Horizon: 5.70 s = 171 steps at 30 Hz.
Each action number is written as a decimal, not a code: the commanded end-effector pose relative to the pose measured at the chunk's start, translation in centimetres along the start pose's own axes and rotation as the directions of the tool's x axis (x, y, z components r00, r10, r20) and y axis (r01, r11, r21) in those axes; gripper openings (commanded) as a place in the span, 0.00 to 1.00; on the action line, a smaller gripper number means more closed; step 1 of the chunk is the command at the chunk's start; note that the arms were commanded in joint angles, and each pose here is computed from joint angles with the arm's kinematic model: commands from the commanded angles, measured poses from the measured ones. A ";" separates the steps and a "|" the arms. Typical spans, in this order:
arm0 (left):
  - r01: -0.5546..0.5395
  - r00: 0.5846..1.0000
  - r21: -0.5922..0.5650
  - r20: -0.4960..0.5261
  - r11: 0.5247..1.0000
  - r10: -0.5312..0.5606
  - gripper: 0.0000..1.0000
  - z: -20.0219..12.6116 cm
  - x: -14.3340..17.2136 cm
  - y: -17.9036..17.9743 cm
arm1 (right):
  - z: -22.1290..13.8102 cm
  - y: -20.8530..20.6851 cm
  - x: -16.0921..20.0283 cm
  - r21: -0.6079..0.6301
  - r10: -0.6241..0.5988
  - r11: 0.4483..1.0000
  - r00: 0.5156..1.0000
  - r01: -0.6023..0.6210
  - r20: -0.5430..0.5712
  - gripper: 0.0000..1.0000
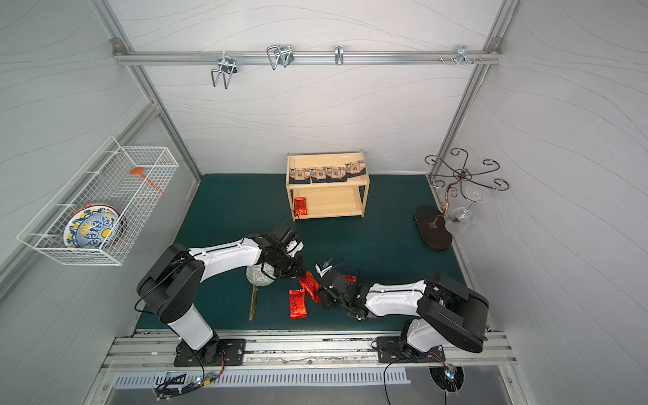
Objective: Place the tea bags on the shelf by color
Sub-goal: Pick up the tea bag from the center of the board, then place the tea bag on the shelf.
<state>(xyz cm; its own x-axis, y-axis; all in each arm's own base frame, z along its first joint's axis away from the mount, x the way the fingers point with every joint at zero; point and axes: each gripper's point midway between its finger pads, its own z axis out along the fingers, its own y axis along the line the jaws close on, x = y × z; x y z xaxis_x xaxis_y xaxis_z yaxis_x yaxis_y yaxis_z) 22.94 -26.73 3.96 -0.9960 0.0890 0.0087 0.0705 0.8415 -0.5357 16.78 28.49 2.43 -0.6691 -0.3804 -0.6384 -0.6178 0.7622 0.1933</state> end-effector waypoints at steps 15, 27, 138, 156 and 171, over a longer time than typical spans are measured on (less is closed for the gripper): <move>-0.075 0.977 0.218 0.211 0.973 0.028 0.00 -7.1 -4.7 -5.0 | -6.5 -3.7 -8.6 -0.026 0.345 0.938 0.918 -0.346 0.195 0.55; -0.136 0.937 0.470 0.348 0.872 -0.041 0.00 -12.8 -7.8 -7.6 | -7.3 -1.8 -12.7 -0.524 0.743 0.511 0.657 -0.681 -0.129 0.55; -0.053 0.880 0.028 0.473 0.998 0.034 0.77 -16.6 -2.3 0.9 | 14.1 -15.2 -27.0 -0.344 0.888 0.229 0.051 -0.911 0.456 0.11; -0.058 0.873 0.026 0.487 0.998 0.038 0.76 -16.9 -2.2 0.9 | 13.3 -13.2 -25.4 -0.302 0.905 0.245 0.105 -0.921 0.413 0.43; -0.012 0.857 0.012 0.515 1.000 0.005 0.74 -17.7 -2.1 1.5 | 3.2 -4.4 -19.9 0.036 0.553 0.813 0.790 -0.581 0.266 0.59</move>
<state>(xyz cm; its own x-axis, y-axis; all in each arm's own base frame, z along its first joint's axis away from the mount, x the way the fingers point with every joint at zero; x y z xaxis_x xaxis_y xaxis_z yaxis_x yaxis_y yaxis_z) 25.91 -16.77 17.49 -0.8971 -0.1696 -0.4080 0.0929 0.8304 -0.5494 38.72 34.97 11.98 -0.6921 0.5552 -0.4613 0.0842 0.6968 0.7123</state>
